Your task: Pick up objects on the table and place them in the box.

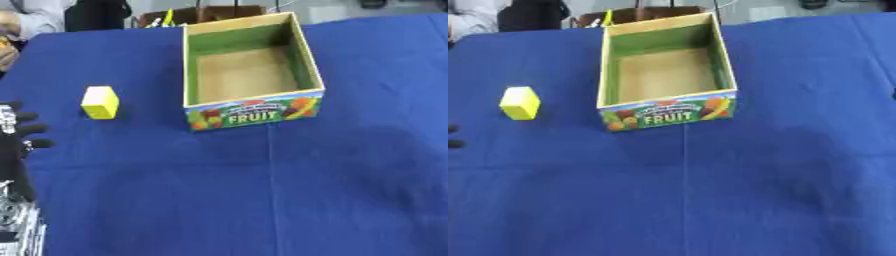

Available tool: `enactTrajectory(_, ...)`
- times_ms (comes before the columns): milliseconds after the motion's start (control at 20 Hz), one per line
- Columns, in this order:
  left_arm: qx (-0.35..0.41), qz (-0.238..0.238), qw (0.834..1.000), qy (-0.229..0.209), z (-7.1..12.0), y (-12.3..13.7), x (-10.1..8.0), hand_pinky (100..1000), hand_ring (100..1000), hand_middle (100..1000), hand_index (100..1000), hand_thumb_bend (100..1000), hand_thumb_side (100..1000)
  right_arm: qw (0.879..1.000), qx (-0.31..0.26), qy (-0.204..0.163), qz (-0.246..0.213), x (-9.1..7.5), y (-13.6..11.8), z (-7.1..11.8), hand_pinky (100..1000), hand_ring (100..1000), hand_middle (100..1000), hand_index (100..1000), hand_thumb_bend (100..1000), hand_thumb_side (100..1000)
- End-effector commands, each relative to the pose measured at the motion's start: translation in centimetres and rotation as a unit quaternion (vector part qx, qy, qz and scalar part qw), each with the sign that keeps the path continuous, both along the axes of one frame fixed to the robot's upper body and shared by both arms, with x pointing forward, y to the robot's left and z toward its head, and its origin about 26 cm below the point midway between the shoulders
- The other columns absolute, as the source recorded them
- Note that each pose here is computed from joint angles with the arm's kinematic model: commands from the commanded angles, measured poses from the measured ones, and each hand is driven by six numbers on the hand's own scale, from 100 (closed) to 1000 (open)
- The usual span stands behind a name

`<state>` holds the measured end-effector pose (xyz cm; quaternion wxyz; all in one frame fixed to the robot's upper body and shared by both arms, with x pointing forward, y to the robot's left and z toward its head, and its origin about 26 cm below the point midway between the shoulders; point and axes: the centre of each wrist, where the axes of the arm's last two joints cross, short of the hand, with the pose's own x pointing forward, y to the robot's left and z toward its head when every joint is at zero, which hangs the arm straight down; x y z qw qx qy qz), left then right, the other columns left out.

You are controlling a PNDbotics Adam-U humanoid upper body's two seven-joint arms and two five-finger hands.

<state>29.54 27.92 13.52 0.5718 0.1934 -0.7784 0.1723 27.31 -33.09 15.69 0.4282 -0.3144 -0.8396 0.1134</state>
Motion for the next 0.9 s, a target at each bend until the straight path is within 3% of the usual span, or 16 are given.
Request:
enactTrajectory(50,0.004,0.000,1.000,-0.012,0.7,0.1,-0.2,446,564,564,757,156,795,1.000,-0.014,-0.012,0.003,-0.1,0.0,0.8,787,812,687,759,100,897)
enactTrajectory(400,0.019,0.001,1.000,-0.007,0.9,0.5,-0.1,446,565,565,757,175,816,1.000,-0.015,-0.011,0.003,-0.1,0.0,0.8,788,813,687,759,100,897)
enactTrajectory(450,0.032,0.002,0.999,-0.007,1.1,0.8,-0.1,445,566,566,760,230,883,1.000,-0.015,-0.010,0.003,-0.1,0.0,0.8,788,814,687,759,100,897)
enactTrajectory(500,0.051,0.005,0.999,-0.007,1.5,1.1,0.0,444,566,566,760,196,841,1.000,-0.015,-0.010,0.003,-0.1,0.0,0.8,788,814,687,759,100,897)
enactTrajectory(600,0.103,0.009,0.995,-0.008,2.6,1.8,0.3,445,566,567,758,221,883,1.000,-0.016,-0.009,0.004,-0.1,0.0,0.7,788,814,687,760,100,898)
enactTrajectory(750,0.208,0.003,0.978,-0.005,4.8,2.7,1.0,451,569,570,758,246,968,1.000,-0.016,-0.007,0.005,-0.1,0.0,0.7,788,815,687,760,100,898)
enactTrajectory(900,0.321,-0.033,0.946,0.018,6.8,3.2,1.8,467,579,579,758,246,1000,1.000,-0.017,-0.006,0.008,-0.1,0.0,0.7,787,815,687,760,100,897)
